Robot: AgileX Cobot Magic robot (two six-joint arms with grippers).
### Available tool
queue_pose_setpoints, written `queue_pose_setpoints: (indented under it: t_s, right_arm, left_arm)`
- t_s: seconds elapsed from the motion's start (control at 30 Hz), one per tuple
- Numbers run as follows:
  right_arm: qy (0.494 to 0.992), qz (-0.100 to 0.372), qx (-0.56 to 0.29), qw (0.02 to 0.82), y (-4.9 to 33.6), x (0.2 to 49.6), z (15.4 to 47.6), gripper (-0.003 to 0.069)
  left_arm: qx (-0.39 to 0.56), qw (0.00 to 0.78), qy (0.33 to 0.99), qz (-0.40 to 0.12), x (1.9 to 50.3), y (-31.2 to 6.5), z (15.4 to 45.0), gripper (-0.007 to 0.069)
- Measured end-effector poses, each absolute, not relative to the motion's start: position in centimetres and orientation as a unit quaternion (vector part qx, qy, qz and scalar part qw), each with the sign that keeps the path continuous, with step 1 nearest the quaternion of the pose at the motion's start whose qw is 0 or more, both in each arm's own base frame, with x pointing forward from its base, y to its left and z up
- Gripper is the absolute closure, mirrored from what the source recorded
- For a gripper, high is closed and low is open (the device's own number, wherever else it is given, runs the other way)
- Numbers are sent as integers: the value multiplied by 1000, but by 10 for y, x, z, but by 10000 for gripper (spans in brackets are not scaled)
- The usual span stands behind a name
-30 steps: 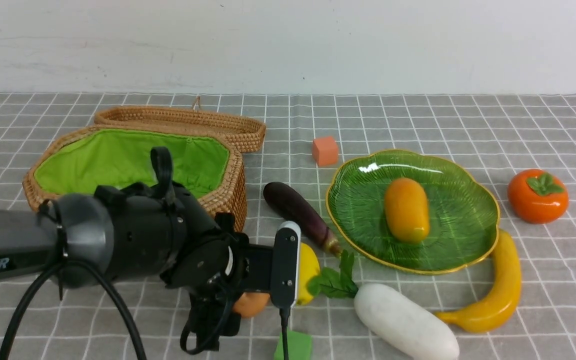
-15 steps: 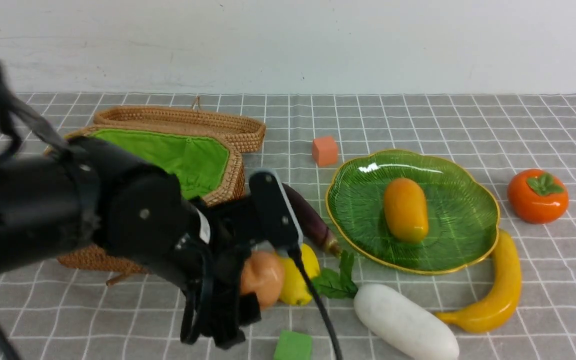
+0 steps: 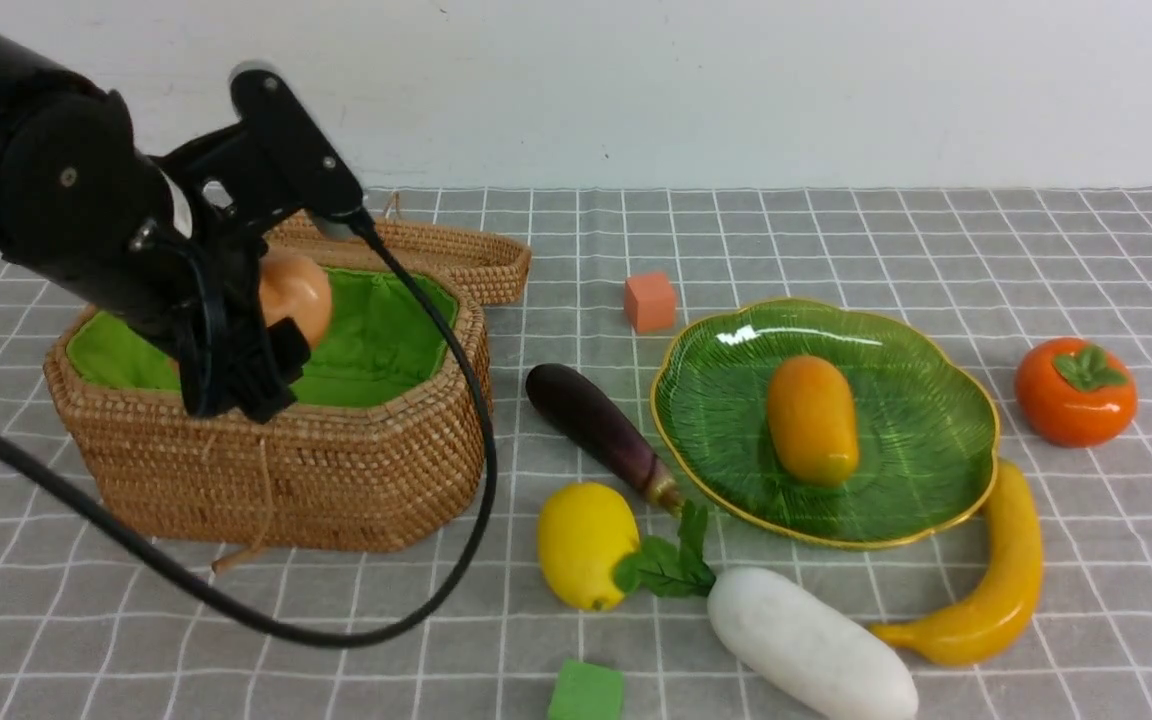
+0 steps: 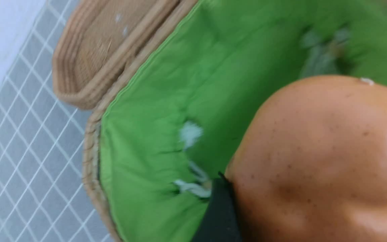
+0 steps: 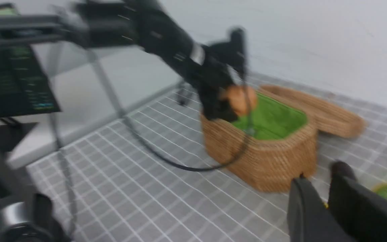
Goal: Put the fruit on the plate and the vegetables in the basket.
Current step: Grab a potato with your left arm and place it in the basket on the left
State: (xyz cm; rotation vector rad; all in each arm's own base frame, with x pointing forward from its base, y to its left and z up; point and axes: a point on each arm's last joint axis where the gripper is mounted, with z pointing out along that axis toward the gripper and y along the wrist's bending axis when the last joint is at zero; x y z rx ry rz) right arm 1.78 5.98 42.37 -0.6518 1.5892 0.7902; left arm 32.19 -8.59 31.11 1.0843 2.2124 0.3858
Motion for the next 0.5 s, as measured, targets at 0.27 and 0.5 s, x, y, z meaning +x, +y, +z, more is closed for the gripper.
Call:
queue_pose_setpoints:
  t_s: [0.27,0.5]
  right_arm:
    - [684,324,-305,579,60,16,422,537]
    - [743,210,-275,573,39,11,430,532]
  left_arm:
    - [394,327,841,178,335,-77,304,-36]
    - [336,339,863,162,327,-74,314,1]
